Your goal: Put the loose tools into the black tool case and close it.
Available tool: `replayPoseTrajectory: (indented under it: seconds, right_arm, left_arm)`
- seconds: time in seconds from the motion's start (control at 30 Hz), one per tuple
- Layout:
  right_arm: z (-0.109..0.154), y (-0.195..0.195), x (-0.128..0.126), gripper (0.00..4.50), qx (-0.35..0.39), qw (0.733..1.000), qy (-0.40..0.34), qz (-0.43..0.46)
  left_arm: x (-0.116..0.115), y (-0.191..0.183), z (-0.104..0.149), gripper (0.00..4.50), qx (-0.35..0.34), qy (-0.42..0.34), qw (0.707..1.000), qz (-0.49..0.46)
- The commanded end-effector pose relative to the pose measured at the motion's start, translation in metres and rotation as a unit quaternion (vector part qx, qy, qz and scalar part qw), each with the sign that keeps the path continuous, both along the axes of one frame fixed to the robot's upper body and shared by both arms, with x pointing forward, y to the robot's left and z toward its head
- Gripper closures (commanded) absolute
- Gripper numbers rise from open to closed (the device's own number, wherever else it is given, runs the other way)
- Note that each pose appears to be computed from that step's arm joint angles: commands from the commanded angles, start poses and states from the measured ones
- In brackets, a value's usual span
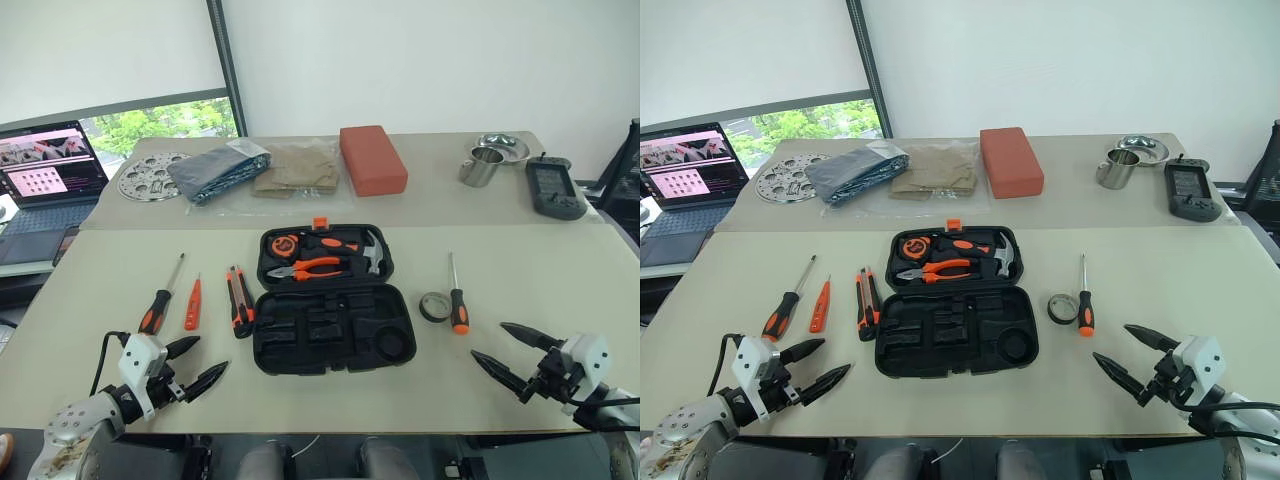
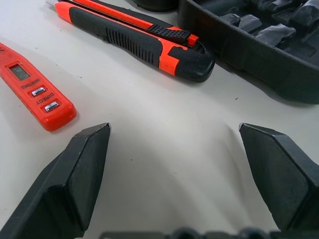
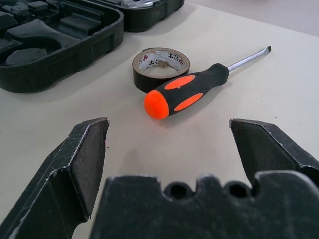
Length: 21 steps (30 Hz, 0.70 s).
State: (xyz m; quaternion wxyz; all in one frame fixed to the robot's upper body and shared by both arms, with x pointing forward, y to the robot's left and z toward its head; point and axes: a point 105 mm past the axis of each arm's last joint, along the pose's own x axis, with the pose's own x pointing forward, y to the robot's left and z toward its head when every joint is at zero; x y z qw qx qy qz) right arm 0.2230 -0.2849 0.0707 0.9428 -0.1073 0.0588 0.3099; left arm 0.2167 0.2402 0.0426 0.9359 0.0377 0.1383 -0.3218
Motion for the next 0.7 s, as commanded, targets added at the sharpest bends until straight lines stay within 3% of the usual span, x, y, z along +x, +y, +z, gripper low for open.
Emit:
replayPoseTrajectory:
  seconds: [0.03, 0.4, 0.53, 0.63, 0.7]
  right_arm:
    - [0.012, -0.004, 0.001, 0.0, 0.002, 1.0, -0.017, -0.003]
    - [0.021, -0.009, 0.005, 0.0, -0.003, 0.999, -0.032, -0.001]
    - [0.048, 0.0, 0.009, 0.0, -0.003, 0.998, -0.057, 0.032]
    - [0.078, 0.032, 0.01, 0.0, 0.007, 0.993, -0.063, 0.102]
    - [0.091, 0.054, 0.011, 0.0, 0.013, 0.988, -0.063, 0.144]
  left_arm:
    - [-0.002, -0.003, -0.002, 0.08, -0.002, 0.011, 1.0, -0.004]
    - [-0.003, -0.009, 0.007, 0.08, -0.024, -0.016, 0.999, -0.018]
    - [0.001, -0.007, 0.038, 0.08, -0.058, -0.066, 0.996, -0.006]
    - [0.007, 0.014, 0.072, 0.08, -0.089, -0.114, 0.988, 0.05]
    - [0.013, 0.03, 0.081, 0.08, -0.104, -0.123, 0.982, 0.097]
